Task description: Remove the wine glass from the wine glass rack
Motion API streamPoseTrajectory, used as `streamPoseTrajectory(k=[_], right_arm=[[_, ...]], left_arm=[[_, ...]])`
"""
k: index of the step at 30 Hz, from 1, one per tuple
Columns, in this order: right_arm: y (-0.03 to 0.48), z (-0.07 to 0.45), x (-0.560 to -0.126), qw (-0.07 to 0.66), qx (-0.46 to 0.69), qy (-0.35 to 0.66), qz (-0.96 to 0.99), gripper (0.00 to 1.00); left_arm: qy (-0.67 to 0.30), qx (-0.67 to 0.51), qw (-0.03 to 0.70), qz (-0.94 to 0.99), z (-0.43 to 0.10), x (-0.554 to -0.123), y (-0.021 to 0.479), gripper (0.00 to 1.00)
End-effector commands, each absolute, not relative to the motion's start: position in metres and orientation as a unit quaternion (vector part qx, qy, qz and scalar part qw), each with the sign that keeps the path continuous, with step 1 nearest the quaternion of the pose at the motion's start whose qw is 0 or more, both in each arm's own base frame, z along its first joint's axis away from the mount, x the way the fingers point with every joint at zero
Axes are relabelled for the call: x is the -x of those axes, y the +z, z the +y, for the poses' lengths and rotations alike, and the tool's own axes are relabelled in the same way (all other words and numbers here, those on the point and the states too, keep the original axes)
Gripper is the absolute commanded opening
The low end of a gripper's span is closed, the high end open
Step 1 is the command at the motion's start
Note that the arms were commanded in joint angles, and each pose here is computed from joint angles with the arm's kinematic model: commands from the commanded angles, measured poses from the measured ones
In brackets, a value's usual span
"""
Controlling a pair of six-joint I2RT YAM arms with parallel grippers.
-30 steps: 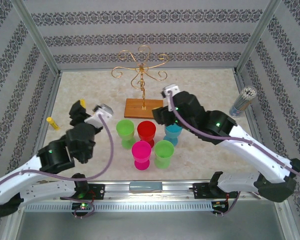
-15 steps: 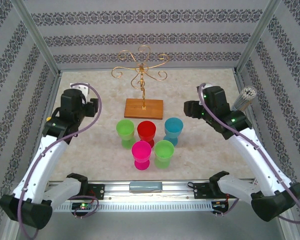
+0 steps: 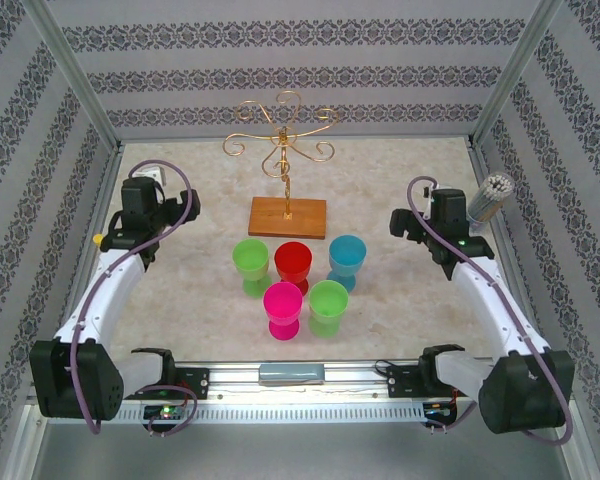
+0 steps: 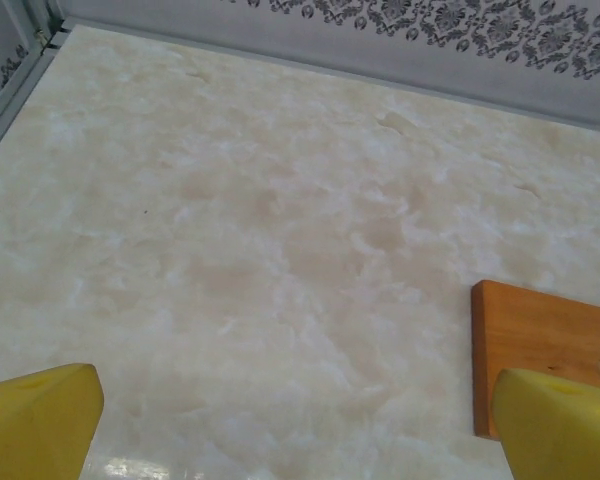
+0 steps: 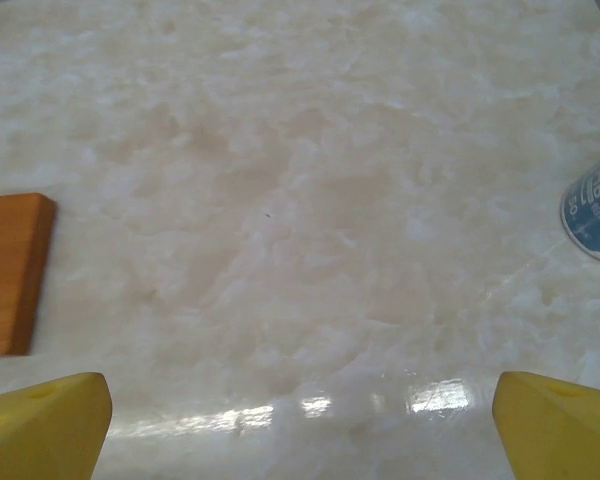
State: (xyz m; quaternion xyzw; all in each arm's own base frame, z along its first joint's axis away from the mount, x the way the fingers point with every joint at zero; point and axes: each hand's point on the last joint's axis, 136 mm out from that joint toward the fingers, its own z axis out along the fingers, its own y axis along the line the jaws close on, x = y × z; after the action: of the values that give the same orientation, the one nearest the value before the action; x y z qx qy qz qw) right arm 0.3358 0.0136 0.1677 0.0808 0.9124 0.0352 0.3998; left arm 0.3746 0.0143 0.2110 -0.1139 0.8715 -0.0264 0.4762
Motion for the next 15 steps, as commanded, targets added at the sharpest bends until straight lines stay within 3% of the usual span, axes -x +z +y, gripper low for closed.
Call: streamPoseTrajectory(k=[1, 15], right_arm=[[0.166, 0.001, -0.357, 0.445, -0.074, 0.011, 0.892, 0.98], [0.121, -0.019, -0.378, 0.484, -0.082, -0.019, 0.871, 0.98]], left_arm=[[-0.002, 0.122, 0.523, 0.843, 0.028, -0.384, 0.222, 1.00], [0.059, 0.118, 0.538, 0.833, 0.045, -0.380, 0.156, 1.00]])
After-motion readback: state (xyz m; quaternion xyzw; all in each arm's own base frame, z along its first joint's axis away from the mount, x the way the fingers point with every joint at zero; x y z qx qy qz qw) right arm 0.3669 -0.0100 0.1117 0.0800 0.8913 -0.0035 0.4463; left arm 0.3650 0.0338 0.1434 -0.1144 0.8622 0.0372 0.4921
